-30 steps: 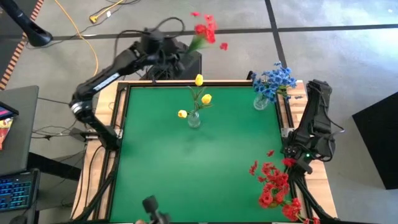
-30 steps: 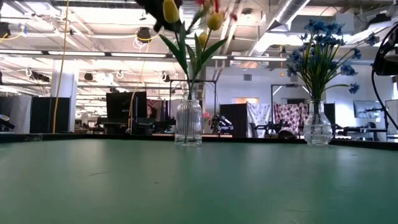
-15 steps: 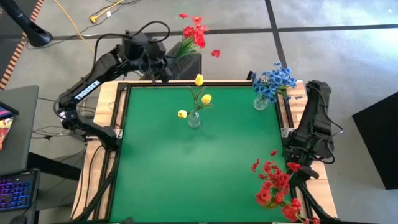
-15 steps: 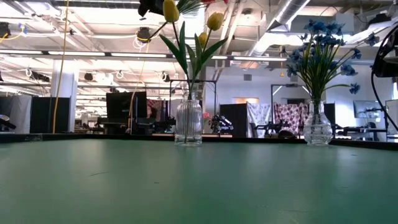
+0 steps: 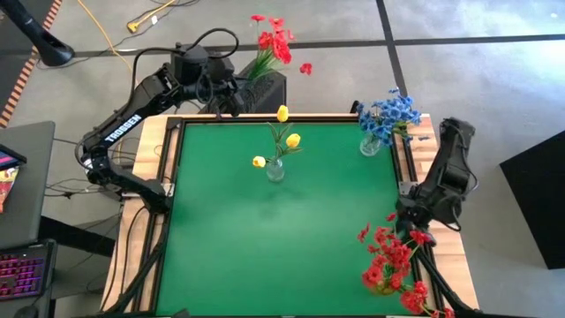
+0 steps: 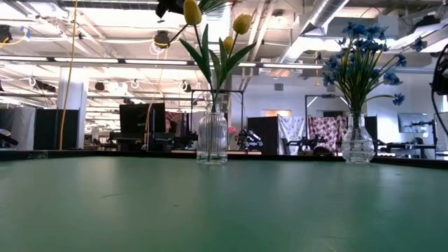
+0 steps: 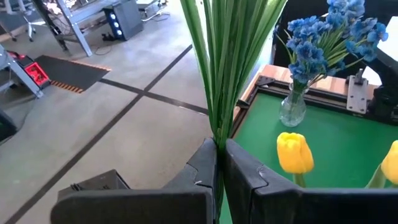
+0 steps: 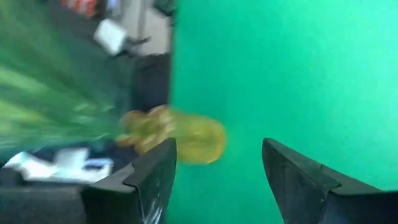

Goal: Sort flowers into vase by color
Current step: Put the red flowers into the yellow vase

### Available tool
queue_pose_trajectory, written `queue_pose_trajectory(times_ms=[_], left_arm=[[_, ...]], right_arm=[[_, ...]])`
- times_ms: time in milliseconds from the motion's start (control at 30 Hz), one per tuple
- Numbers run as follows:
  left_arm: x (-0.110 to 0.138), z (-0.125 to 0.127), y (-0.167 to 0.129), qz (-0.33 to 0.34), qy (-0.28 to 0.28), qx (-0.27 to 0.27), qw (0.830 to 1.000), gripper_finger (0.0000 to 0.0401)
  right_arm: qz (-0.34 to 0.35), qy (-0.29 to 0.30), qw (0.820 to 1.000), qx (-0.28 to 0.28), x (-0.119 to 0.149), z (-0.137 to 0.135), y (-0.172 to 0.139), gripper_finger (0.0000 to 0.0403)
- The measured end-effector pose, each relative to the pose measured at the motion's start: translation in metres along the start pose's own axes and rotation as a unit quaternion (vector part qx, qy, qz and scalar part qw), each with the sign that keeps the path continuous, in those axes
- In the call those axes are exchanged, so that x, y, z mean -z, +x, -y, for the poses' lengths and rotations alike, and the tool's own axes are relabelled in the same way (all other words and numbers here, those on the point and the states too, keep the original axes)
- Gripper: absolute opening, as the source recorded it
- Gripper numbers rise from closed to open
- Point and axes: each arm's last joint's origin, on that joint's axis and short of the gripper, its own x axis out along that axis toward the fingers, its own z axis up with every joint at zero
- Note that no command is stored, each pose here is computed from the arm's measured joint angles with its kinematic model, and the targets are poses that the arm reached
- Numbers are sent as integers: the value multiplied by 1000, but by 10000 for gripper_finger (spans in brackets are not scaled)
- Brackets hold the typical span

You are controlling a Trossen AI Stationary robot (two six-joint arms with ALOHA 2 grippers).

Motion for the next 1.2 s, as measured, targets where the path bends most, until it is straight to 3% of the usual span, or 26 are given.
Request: queue_pose_trajectory(times_ms=[167,333,500,600,767,1000,1100,1200], left_arm=[[0,0,0,2,-3,-1,1000,0],[-4,0,0,21,-12,0,1000,0],[-20,13,-2,102,-27,75,992,0],[-37,26,-8,187,-39,167,967,0],[-62,59,-26,302,-40,299,904,0],[-64,135,-53,315,-3,450,836,0],[-55,181,-72,325,31,462,825,0],[-36,225,-89,332,68,449,827,0]], right_arm=[[103,10,991,83,-8,11,0,265],[236,29,959,156,-20,17,-3,265],[314,33,925,211,-28,23,-6,265],[338,35,911,235,-31,25,-7,265],[359,50,897,254,-35,28,-9,265],[373,64,886,269,-37,31,-10,265],[379,69,881,275,-38,32,-11,265],[383,68,877,281,-39,32,-11,265]])
